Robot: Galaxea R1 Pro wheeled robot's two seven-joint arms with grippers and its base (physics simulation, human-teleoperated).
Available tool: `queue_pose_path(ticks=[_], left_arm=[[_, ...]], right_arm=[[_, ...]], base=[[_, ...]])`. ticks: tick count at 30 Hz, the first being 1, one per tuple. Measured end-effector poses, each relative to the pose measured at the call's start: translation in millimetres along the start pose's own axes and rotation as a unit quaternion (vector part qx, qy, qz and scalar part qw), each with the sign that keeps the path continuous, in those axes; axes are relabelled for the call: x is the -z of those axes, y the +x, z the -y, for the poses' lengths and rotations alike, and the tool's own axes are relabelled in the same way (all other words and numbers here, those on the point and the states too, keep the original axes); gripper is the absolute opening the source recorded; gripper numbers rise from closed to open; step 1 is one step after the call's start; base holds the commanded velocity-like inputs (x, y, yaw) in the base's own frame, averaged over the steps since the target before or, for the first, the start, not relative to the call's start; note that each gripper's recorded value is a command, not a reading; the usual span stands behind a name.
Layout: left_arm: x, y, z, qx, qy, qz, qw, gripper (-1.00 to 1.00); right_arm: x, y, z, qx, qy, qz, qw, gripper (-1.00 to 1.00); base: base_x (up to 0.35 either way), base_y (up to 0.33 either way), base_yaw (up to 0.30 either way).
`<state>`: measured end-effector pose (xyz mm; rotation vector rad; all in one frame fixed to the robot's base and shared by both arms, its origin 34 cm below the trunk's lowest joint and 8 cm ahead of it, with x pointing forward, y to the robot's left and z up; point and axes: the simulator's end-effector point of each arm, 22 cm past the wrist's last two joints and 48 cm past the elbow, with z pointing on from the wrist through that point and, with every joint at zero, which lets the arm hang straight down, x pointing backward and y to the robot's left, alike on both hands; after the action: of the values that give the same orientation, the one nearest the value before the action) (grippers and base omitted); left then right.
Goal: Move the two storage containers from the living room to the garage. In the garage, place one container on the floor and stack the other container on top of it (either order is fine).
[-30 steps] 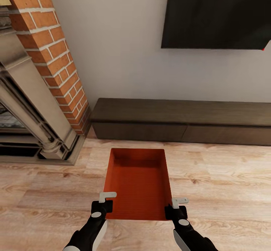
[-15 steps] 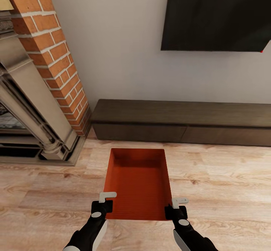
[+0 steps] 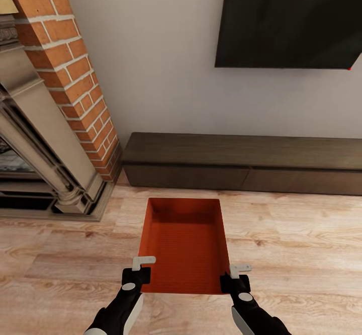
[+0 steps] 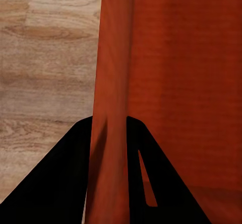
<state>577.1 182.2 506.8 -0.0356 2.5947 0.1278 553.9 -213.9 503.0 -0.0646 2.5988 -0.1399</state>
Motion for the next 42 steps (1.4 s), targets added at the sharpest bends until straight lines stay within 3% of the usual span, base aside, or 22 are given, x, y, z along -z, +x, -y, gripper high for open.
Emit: queue_pose_path(ticks=[42], left_arm=[[0.0, -0.3, 0.2, 0.000, 0.000, 0.000, 1.0000, -1.00]], right_arm=[[0.0, -0.1, 0.2, 0.000, 0.000, 0.000, 1.0000, -1.00]], base=[[0.000, 0.000, 0.000]])
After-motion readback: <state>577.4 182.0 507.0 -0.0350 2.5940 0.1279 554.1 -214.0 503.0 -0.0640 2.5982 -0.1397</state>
